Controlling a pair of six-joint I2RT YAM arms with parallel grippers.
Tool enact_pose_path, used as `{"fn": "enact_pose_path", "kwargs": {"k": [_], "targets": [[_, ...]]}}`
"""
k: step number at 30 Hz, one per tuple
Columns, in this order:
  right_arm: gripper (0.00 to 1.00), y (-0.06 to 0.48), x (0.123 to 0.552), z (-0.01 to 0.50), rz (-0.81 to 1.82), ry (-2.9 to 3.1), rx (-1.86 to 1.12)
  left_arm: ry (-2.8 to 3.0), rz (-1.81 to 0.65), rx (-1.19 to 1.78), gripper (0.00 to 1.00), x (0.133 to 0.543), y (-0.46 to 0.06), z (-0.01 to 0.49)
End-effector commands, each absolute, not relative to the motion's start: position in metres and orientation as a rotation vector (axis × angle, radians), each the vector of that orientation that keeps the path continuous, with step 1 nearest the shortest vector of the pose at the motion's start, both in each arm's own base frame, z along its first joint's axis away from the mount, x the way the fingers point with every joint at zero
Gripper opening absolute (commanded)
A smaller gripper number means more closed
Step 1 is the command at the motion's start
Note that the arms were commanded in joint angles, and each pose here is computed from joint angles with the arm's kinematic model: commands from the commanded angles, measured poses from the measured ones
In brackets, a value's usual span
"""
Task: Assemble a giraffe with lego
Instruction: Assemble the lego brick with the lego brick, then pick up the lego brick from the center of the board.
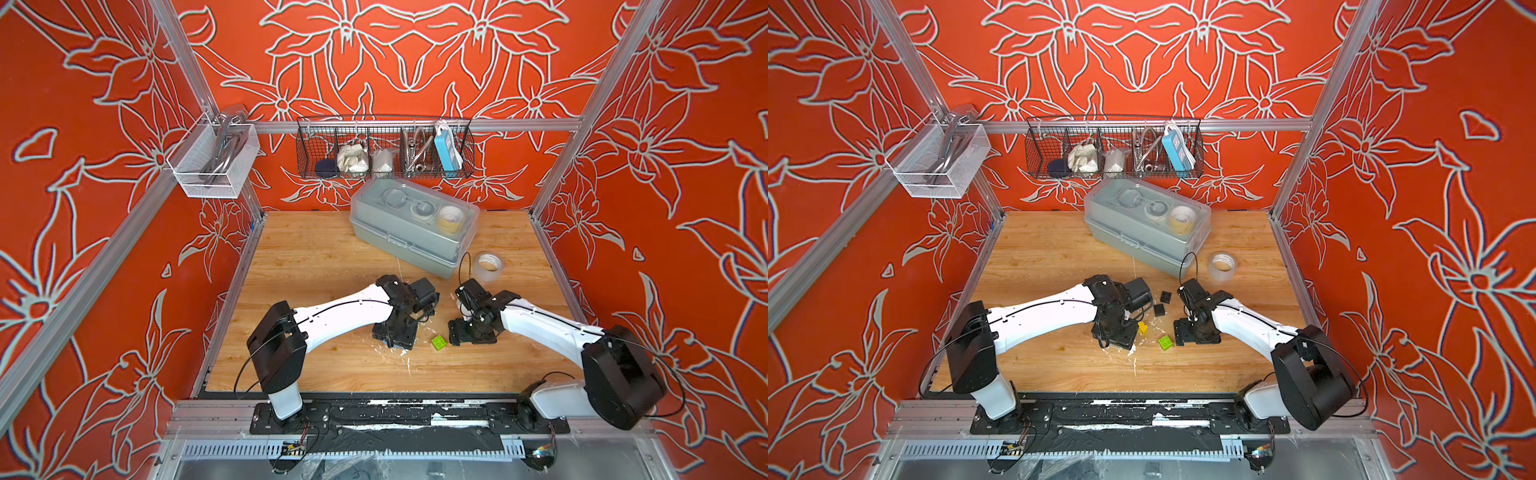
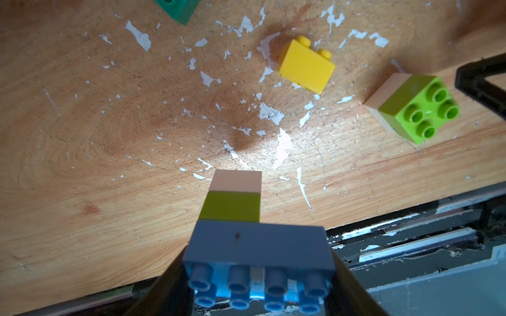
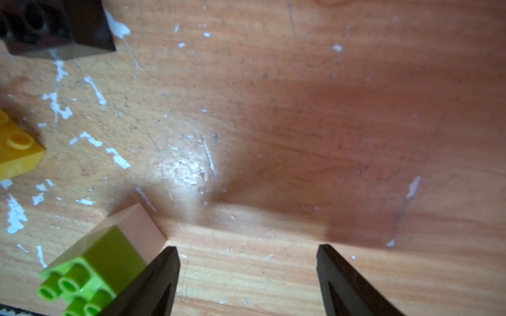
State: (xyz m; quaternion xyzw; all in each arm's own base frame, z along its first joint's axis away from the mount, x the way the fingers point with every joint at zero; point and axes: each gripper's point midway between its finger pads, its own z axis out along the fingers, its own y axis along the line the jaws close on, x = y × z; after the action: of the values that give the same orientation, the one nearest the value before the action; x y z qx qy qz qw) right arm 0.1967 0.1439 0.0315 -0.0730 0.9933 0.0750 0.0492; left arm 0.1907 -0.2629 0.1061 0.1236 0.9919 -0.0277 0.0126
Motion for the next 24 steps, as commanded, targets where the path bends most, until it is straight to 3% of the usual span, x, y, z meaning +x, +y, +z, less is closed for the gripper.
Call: {"fn": "enact_pose_path", "kwargs": {"k": [1, 13, 24], "targets": [[0.83, 0.155, 0.202, 0.032, 0.27, 3.005, -0.255, 3.087, -0.071, 0.35, 0.43, 0.19, -0.251, 0.114], [0.83, 0.169, 0.164, 0.026, 0.318, 3.039, -0.34, 3.096, -0.096, 0.288, 0.43, 0.196, -0.246, 0.111], [0.83, 0.153, 0.161, 0.05, 0.292, 2.977, -0.275, 3.117, -0.21, 0.316, 0.43, 0.203, -0.281, 0.112]]}}
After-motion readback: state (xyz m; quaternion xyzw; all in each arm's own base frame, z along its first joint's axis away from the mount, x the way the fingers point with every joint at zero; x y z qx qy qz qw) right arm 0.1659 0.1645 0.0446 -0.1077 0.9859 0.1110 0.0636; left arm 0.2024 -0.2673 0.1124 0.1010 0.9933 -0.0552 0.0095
